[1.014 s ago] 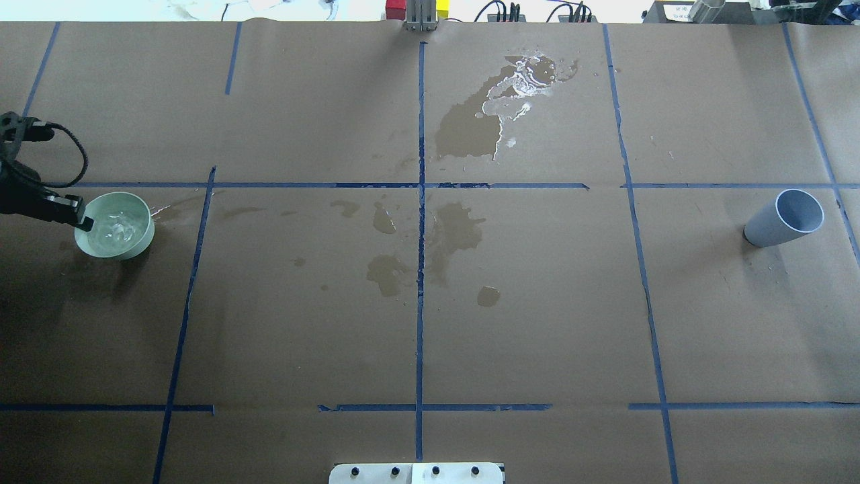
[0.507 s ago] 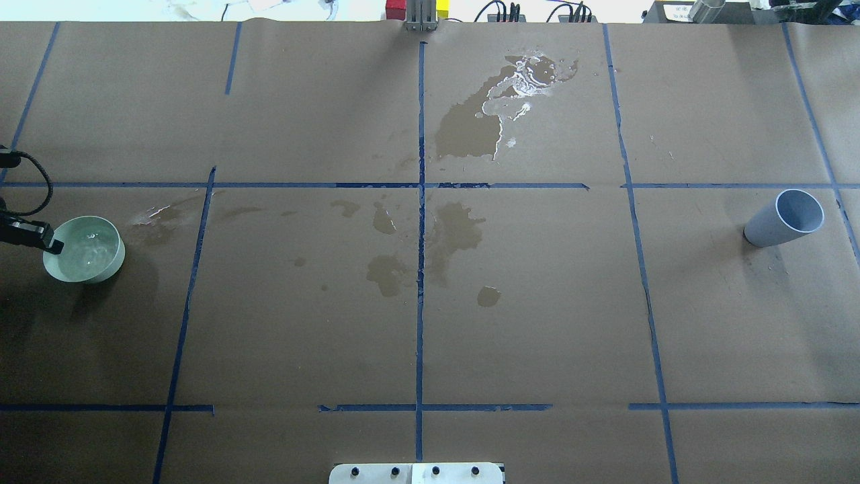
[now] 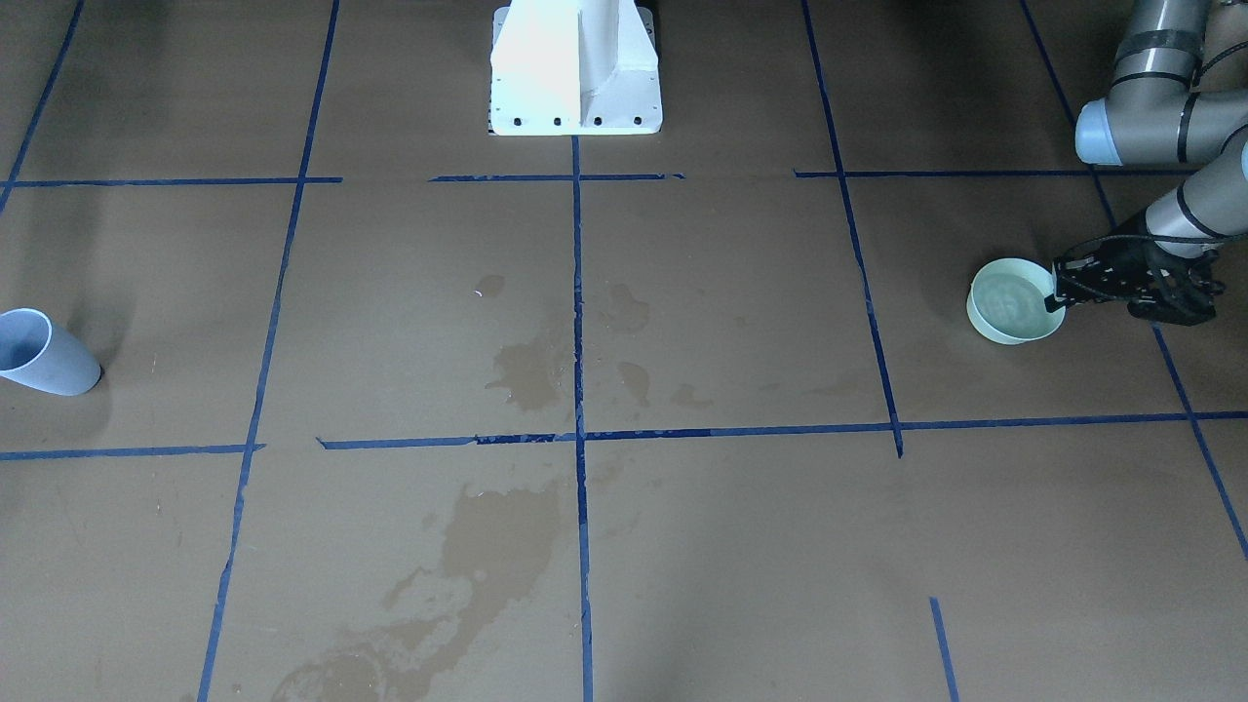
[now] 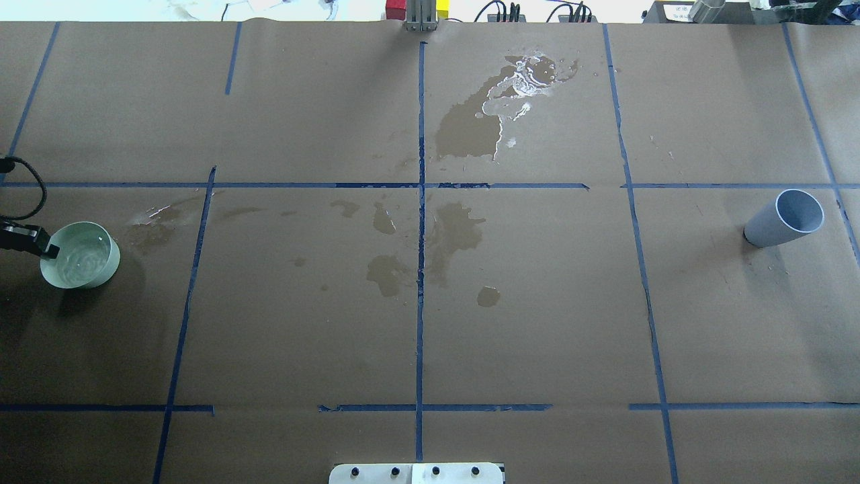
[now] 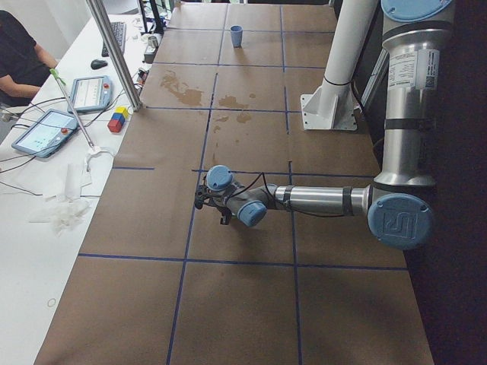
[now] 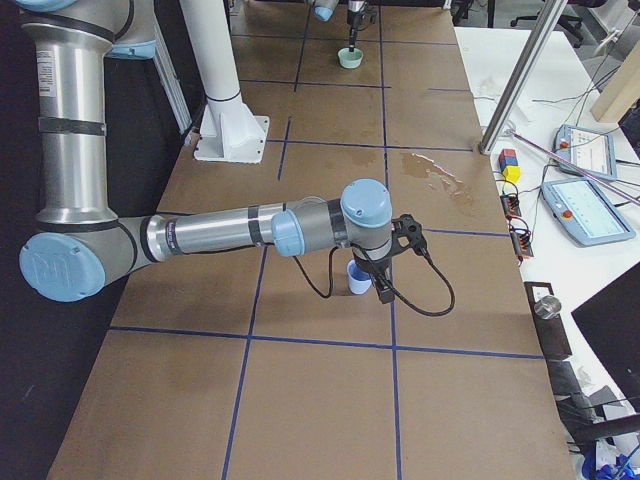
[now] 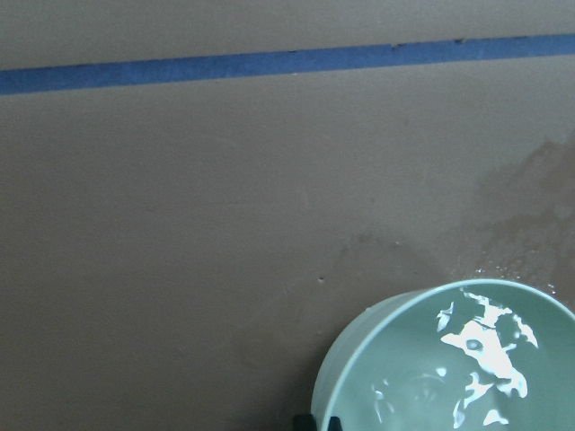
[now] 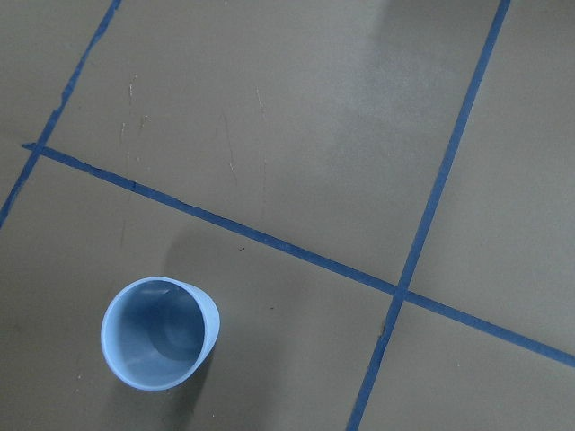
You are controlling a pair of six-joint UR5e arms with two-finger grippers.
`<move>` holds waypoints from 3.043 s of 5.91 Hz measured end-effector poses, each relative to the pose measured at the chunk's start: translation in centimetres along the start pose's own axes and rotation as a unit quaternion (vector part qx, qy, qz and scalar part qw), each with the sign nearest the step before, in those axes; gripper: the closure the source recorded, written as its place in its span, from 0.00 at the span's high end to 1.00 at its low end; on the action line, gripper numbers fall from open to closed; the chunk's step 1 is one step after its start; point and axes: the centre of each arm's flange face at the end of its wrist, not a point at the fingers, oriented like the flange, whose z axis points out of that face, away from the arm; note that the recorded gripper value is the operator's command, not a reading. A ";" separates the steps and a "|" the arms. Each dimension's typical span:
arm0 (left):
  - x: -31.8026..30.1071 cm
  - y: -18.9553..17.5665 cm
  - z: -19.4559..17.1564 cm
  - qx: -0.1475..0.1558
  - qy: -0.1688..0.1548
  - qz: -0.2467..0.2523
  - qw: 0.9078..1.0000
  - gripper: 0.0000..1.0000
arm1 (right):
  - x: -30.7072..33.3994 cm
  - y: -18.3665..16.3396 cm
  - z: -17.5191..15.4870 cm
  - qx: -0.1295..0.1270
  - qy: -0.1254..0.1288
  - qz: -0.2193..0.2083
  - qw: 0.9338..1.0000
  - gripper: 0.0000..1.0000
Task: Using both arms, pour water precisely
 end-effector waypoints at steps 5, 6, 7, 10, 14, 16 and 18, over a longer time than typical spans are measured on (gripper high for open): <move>-6.0 -2.6 -11.3 0.090 0.007 -0.011 0.996 1.00 | 0.4 0.5 0.4 -0.013 -0.001 0.013 1.000 1.00; -8.7 -2.7 -13.3 0.093 -0.022 0.017 0.995 1.00 | 0.6 0.8 0.7 -0.023 -0.002 0.024 0.999 1.00; -11.9 -2.4 -16.0 0.088 -0.050 0.038 0.994 1.00 | 0.8 1.2 0.9 -0.032 -0.002 0.033 0.999 1.00; -14.0 -0.2 -21.7 0.026 -0.067 -0.003 0.997 1.00 | 2.4 3.1 3.0 -0.059 -0.002 0.055 0.997 1.00; -15.5 5.5 -20.1 -0.035 -0.054 -0.049 0.997 1.00 | 3.6 5.0 6.2 -0.098 0.010 0.064 0.993 1.00; -14.0 4.5 -21.1 -0.016 -0.057 -0.040 0.997 1.00 | 2.4 3.9 6.8 -0.101 0.009 0.046 0.994 1.00; -13.1 3.9 -21.7 0.010 -0.062 -0.012 0.998 1.00 | 1.3 3.7 6.4 -0.097 0.010 0.036 0.995 1.00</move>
